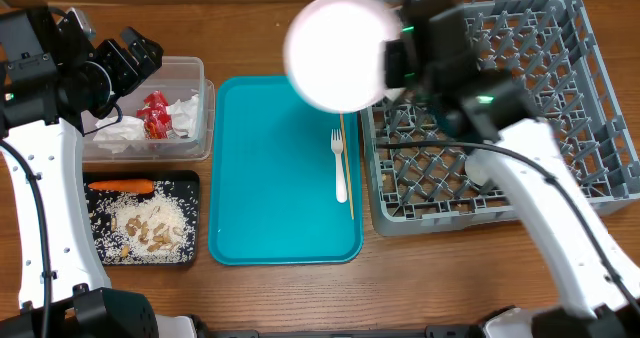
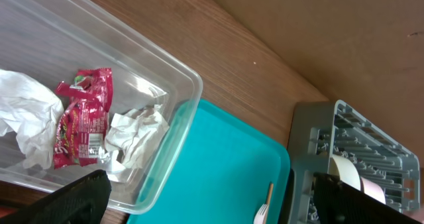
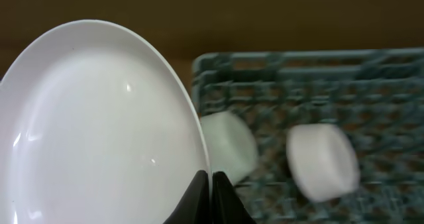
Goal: Sort waste into correct bins and load items into the dishwasher
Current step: 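Lift the white plate off the tray and carry it right to the rack, then lower the white plate into the rack's left side with the right gripper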
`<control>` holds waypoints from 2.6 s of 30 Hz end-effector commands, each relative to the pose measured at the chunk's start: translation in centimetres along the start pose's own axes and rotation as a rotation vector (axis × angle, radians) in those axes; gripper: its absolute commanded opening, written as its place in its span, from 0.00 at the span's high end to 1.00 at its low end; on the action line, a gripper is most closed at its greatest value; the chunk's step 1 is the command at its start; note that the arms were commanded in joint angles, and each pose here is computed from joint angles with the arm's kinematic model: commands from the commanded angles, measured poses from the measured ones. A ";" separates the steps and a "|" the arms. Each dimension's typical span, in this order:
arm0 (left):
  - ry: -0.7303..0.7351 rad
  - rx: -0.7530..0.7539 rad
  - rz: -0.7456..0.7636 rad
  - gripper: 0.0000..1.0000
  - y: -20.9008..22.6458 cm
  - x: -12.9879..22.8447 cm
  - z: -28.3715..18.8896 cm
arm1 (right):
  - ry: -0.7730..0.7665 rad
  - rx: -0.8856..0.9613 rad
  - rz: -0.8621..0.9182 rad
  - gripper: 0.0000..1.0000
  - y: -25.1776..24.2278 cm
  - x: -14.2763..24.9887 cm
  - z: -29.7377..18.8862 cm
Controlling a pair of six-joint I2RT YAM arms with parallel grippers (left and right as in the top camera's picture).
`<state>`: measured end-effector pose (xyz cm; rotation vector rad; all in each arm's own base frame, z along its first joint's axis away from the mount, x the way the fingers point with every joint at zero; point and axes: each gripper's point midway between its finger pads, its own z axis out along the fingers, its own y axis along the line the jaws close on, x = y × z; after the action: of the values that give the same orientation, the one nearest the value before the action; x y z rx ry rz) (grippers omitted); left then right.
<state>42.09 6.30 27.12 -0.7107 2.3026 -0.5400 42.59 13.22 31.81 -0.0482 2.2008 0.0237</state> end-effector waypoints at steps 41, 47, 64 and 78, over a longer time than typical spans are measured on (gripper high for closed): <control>-0.031 0.029 0.005 0.00 -1.0 -0.7 -1.3 | 0.092 0.831 -0.366 0.96 -12.9 3.1 -2.6; -0.030 0.029 0.005 0.00 -1.0 -0.7 -1.3 | 0.091 0.916 -0.396 0.96 -13.5 4.7 -2.0; -0.031 0.029 0.005 0.00 -1.0 -0.7 -1.3 | 0.141 0.786 -0.424 0.96 -11.7 7.4 0.3; -0.031 0.029 0.005 0.00 -1.0 -0.7 -1.3 | 0.076 0.768 -0.567 0.96 -10.5 4.5 1.3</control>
<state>42.09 6.30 27.12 -0.7107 2.3026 -0.5400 41.20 2.28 26.70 -0.1023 2.0673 -1.0590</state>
